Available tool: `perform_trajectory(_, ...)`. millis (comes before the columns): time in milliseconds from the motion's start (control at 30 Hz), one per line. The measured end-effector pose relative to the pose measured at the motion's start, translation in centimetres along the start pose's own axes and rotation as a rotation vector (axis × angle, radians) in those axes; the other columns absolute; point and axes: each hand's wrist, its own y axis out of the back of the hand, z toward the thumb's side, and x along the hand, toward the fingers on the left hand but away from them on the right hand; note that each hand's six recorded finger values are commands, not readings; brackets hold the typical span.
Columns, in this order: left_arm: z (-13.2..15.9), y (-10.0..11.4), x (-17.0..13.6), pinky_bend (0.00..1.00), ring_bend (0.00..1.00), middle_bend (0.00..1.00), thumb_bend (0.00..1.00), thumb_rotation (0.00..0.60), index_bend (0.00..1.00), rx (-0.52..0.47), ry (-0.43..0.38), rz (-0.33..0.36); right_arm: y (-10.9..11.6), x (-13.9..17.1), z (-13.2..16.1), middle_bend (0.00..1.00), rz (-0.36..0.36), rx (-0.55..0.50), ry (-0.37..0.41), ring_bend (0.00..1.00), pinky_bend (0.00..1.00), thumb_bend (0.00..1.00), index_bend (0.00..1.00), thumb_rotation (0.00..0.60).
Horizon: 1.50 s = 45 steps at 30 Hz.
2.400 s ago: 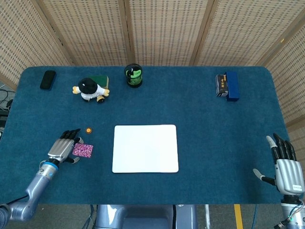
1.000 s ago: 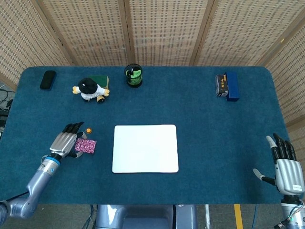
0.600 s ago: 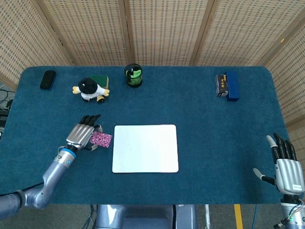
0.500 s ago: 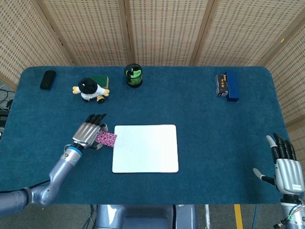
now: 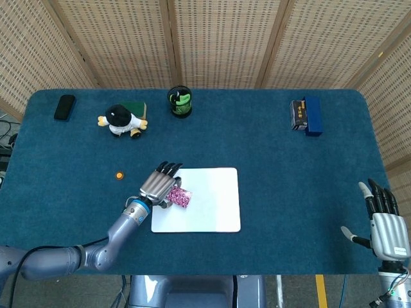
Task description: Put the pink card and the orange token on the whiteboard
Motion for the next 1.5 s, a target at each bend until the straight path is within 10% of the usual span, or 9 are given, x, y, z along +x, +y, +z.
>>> perform_trajectory(167,-0.1,0.0,0.1,0.00,0.00,0.00,0.21,0.600,0.35,0.000,0.014,0.006,0.0,0.0,0.0,0.00,0.002,-0.003,0.000,0.00,0.00,0.00,0.00,0.600)
perform_trajectory(400,-0.7,0.7,-0.6,0.00,0.00,0.00,0.12,0.600,0.00,0.009,0.039,0.029,0.0,0.0,0.0,0.00,0.001,-0.003,0.000,0.00,0.00,0.00,0.00,0.600)
perform_trajectory(833,-7.4,3.6,-3.6,0.00,0.00,0.00,0.24,0.600,0.19,0.001,0.168,0.092,0.0,0.0,0.1,0.00,-0.001,0.000,0.002,0.00,0.00,0.00,0.00,0.600)
perform_trajectory(1500,-20.6,-0.2,-5.7,0.00,0.00,0.00,0.28,0.600,0.35,-0.131,0.370,0.050,0.0,0.0,0.2,0.00,-0.003,0.003,-0.002,0.00,0.00,0.00,0.00,0.600)
